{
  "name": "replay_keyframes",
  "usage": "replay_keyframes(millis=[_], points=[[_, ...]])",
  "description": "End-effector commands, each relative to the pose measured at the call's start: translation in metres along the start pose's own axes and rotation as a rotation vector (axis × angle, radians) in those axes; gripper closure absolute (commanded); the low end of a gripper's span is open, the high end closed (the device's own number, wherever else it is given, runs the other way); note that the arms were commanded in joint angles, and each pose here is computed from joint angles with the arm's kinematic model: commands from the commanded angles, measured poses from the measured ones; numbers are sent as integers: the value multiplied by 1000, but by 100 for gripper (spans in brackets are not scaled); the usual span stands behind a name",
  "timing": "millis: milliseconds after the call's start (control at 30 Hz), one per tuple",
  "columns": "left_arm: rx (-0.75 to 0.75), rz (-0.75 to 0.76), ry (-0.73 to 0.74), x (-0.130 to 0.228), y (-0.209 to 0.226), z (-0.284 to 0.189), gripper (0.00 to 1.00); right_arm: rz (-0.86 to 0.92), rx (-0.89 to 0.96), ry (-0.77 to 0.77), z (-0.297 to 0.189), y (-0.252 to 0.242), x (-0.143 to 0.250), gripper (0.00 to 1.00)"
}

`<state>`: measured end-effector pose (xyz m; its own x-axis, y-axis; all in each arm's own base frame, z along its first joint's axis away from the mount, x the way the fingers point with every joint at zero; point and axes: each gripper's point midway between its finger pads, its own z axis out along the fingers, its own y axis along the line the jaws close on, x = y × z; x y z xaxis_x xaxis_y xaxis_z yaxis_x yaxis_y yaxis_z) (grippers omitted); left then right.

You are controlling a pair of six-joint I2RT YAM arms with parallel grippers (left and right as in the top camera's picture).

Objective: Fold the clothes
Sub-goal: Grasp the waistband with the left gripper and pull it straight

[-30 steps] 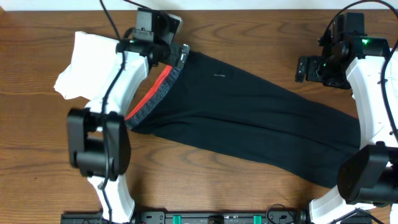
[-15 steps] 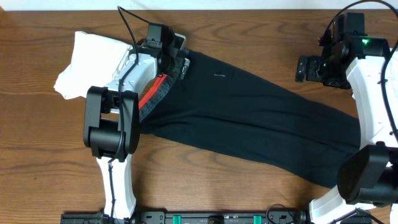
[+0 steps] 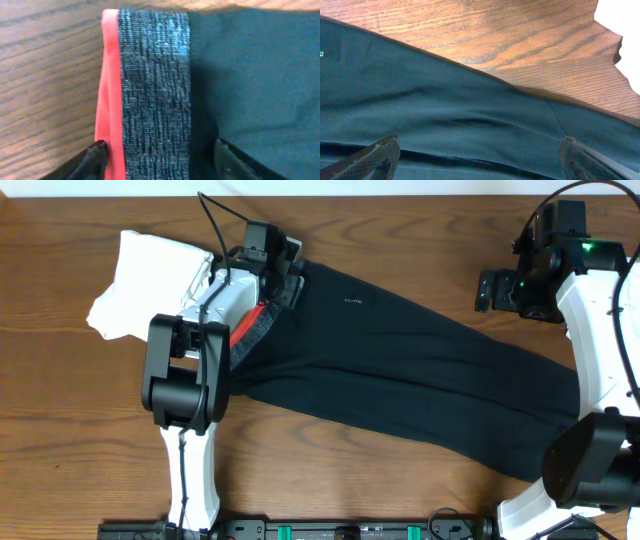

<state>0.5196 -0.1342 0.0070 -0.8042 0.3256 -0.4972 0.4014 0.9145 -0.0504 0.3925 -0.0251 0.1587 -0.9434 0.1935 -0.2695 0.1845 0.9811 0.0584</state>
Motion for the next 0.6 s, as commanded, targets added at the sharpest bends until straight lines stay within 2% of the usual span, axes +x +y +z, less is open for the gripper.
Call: replay_keyframes(millis=[0,67,233,567], points=[[-32,11,7,1,6,11,47,17,0,-17,-6,-2,-2,1],[-35,14,-14,-4,6,11,53,17,0,-17,-6,-2,-2,1],[-58,17,-53,-14,11,10,56,17,0,-17,-6,-2,-2,1],[-314,-5,-48,-14,59,1,59,17,0,-17,-6,-2,-2,1]])
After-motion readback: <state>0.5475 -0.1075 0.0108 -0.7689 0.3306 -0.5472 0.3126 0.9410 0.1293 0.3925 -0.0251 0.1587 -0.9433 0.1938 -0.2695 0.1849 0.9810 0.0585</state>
